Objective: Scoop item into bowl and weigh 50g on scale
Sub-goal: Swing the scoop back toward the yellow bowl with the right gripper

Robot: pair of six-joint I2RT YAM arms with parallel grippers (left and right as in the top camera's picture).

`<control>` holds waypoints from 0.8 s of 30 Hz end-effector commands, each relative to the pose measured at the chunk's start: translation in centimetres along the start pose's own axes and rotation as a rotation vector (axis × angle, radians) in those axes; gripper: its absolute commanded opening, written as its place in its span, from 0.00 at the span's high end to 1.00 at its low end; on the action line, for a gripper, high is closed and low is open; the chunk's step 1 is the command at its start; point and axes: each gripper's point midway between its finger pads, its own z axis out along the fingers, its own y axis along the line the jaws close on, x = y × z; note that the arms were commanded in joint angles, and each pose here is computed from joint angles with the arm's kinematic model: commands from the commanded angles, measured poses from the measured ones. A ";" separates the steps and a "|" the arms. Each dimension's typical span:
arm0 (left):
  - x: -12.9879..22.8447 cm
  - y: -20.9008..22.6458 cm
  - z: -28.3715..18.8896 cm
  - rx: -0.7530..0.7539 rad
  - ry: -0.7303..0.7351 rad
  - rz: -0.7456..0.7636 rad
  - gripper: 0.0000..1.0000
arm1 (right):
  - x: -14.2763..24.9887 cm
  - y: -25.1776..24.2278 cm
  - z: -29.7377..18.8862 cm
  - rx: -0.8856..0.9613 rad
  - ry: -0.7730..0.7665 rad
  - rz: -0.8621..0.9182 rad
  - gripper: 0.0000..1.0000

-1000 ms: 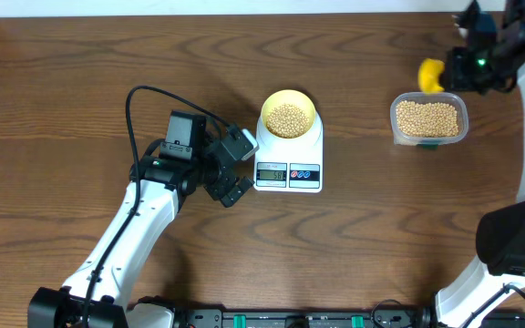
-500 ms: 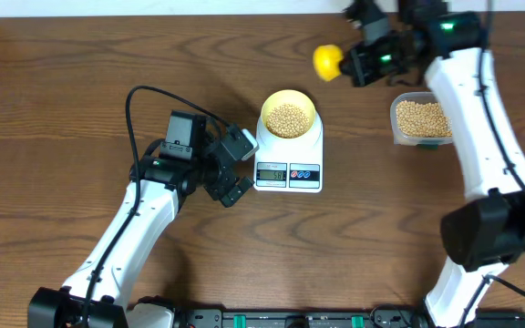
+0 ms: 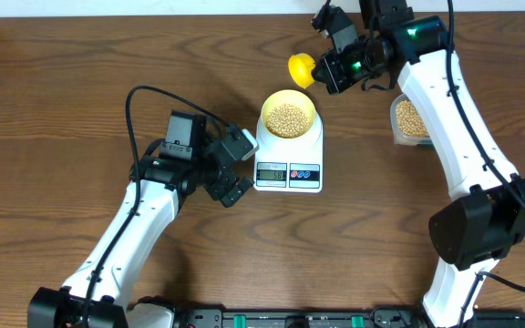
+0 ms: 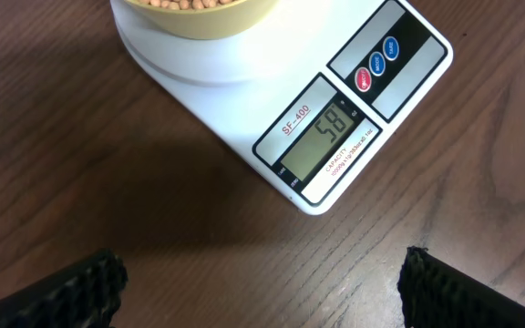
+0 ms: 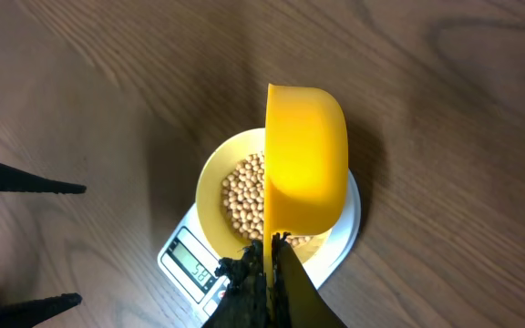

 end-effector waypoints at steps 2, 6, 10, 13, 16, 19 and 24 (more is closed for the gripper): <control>-0.3 0.0 -0.4 0.000 -0.018 0.015 0.02 | -0.4 0.4 -0.1 -0.001 -0.009 -0.014 0.99; -0.3 0.0 -0.4 0.001 -0.018 0.015 0.02 | -0.4 0.3 -0.1 0.003 -0.008 -0.013 0.99; -0.3 0.0 -0.4 0.001 -0.018 0.015 0.02 | -0.3 -0.2 -0.1 0.029 -0.003 -0.009 0.99; -0.3 0.0 -0.4 0.000 -0.018 0.015 0.02 | -0.3 -0.2 -0.1 0.030 -0.003 -0.009 0.99; -0.3 0.0 -0.4 0.001 -0.018 0.015 0.02 | -0.3 -0.2 -0.1 0.032 -0.003 -0.009 0.99; -0.3 0.0 -0.4 0.001 -0.018 0.015 0.02 | -0.3 -0.2 -0.1 0.032 -0.003 -0.009 0.99; -0.3 0.0 -0.4 0.001 -0.018 0.015 0.02 | -0.3 -0.3 -0.1 0.036 -0.001 -0.002 0.99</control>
